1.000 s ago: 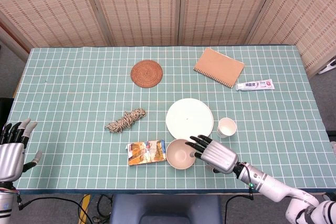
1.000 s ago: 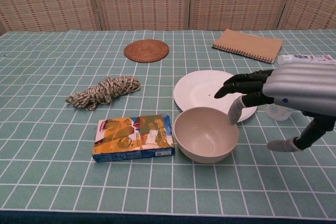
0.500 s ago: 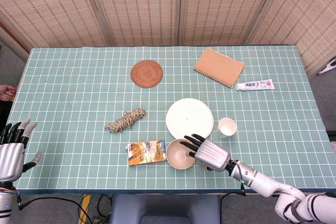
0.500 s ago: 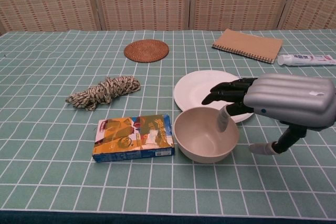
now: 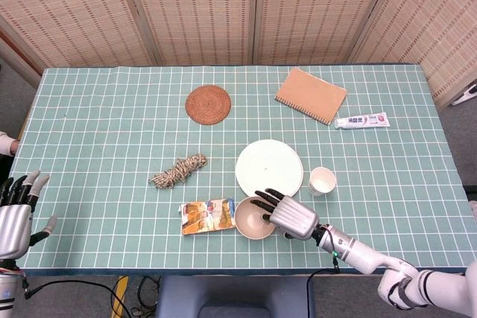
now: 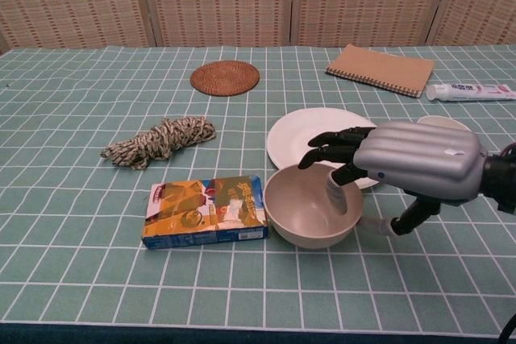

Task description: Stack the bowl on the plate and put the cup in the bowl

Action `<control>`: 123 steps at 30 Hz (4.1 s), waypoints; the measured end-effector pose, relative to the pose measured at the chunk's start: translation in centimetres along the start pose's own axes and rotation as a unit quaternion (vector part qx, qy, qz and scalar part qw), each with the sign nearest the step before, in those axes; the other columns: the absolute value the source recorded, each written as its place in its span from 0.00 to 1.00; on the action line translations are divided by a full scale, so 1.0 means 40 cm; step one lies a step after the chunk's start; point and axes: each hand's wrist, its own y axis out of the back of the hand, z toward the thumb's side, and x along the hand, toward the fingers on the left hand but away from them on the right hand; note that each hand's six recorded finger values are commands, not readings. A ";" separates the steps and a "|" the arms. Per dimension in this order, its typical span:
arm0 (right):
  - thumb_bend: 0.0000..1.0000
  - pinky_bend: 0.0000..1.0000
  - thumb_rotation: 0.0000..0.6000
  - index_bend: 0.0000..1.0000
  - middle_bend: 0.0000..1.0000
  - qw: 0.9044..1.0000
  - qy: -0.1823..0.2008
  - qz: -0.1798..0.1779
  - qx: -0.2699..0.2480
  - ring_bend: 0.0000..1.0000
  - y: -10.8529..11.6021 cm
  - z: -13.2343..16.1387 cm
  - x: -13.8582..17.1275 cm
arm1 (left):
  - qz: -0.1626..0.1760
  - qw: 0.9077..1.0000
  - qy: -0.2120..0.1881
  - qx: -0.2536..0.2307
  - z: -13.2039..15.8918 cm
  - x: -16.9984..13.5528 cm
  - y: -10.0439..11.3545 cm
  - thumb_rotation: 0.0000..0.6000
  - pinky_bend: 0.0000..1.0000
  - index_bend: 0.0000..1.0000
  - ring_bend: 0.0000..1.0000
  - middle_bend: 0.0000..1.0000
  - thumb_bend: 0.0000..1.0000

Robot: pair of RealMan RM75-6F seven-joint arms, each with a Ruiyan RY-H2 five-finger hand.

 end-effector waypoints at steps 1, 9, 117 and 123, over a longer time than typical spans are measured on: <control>0.37 0.11 1.00 0.53 0.17 1.000 0.001 -0.002 0.000 0.00 0.000 -0.001 -0.002 | 0.000 1.000 0.000 0.000 0.000 0.000 -0.001 1.00 0.03 0.12 0.09 0.03 0.29; 0.39 0.11 1.00 0.62 0.22 1.000 0.002 -0.014 0.000 0.00 0.000 -0.009 -0.011 | -0.002 1.000 0.000 0.000 -0.002 0.000 -0.003 1.00 0.03 0.12 0.09 0.03 0.29; 0.35 0.43 1.00 0.36 0.27 0.971 -0.218 -0.024 -0.096 0.19 0.072 -0.308 0.167 | -0.004 1.000 -0.014 0.008 0.021 0.012 0.008 1.00 0.03 0.12 0.09 0.02 0.29; 0.35 0.43 1.00 0.36 0.27 0.974 -0.202 -0.047 -0.092 0.19 0.162 -0.307 0.142 | -0.005 1.000 -0.015 0.008 0.022 0.010 0.008 1.00 0.03 0.12 0.09 0.02 0.29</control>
